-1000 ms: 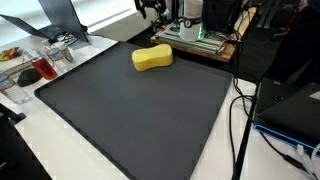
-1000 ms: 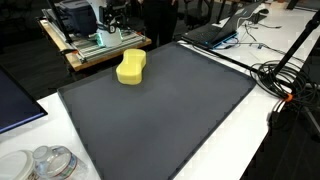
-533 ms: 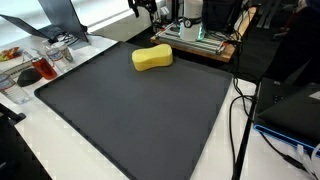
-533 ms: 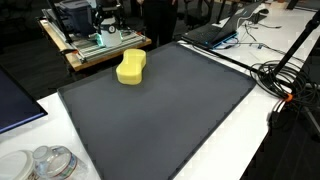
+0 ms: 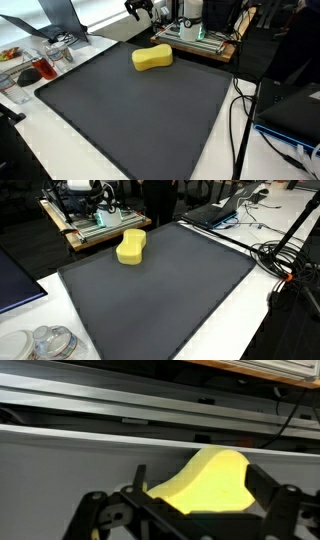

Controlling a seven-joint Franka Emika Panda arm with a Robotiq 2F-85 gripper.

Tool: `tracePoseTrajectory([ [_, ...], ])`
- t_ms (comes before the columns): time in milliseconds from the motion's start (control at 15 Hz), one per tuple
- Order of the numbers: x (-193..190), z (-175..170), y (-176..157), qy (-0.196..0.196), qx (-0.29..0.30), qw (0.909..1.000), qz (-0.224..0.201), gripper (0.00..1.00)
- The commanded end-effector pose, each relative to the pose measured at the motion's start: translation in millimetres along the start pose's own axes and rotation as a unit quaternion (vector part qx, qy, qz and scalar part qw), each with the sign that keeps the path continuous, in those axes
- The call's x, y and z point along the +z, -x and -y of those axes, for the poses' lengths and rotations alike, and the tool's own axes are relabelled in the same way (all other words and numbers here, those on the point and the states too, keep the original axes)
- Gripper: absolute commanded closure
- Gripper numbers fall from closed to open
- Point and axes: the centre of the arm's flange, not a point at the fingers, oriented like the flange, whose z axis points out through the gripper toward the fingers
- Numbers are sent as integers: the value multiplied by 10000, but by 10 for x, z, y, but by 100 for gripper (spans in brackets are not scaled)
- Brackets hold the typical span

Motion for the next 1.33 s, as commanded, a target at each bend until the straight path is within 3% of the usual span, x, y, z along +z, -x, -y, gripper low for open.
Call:
tracePoseTrajectory([
  [0, 114, -604, -73, -708, -8, 9975, -51, 0],
  [533, 555, -1447, -74, -2027, -15, 9773, -622, 0],
  [933, 864, -1884, -135, -2424, 91, 9681, -632, 0],
  [1267, 924, -2025, -266, -2538, 149, 9655, -571, 0],
])
